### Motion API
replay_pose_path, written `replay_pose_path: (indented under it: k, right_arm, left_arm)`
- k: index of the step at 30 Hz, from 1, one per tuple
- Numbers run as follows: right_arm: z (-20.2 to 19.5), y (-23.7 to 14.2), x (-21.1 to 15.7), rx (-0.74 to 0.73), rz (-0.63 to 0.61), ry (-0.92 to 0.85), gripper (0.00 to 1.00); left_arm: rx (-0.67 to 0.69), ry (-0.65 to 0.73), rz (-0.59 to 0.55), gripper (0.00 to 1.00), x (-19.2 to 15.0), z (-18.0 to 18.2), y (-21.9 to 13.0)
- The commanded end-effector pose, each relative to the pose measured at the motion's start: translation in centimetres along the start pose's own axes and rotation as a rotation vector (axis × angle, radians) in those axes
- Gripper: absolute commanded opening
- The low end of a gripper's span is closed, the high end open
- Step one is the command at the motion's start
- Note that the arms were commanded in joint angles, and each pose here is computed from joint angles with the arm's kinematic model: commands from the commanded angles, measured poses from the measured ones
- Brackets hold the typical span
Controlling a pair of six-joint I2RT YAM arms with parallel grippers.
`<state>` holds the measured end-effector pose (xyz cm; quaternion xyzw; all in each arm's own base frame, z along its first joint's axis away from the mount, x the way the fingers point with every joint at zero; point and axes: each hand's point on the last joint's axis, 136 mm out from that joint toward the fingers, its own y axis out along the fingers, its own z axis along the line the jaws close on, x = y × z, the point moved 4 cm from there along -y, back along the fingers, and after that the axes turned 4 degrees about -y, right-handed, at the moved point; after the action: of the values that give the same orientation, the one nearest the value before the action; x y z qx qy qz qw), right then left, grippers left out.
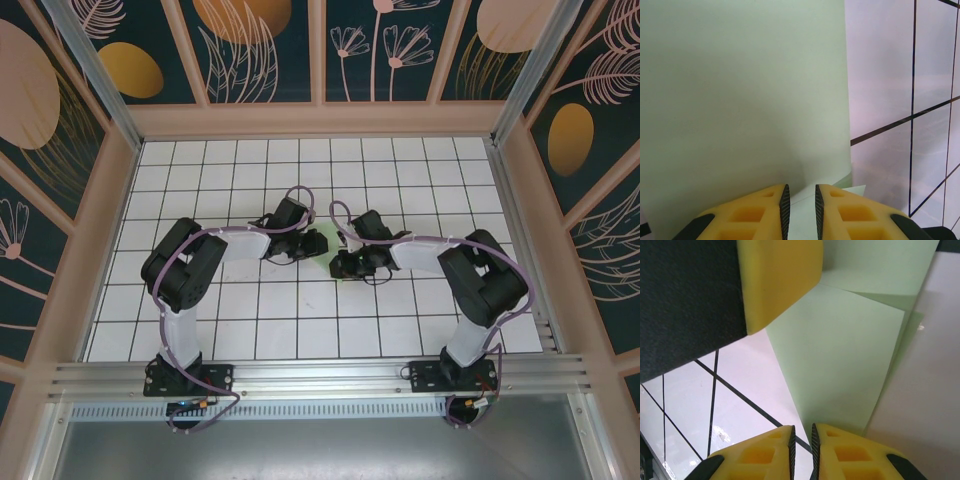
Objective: Fold a paper plane with a square sheet of paper (fold left side to right side)
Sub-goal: Third fold the triangle at the center of the table.
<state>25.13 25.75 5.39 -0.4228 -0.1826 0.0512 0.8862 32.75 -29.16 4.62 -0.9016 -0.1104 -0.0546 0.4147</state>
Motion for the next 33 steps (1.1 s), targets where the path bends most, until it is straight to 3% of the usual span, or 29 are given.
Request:
replay_pose_path:
  k: [1, 33]
  right_arm:
    - [0.0, 0.5, -0.9, 0.005, 0.049, 0.007, 0.2]
    - [-1.1, -0.1, -5.6, -0.077, 0.188, 0.042, 0.15]
  left_arm:
    - [0.151, -0.041, 0.103, 0.25, -3.2, 4.2, 2.0]
    - [0.191, -0.048, 0.115, 0.23, -3.4, 5.2, 2.6]
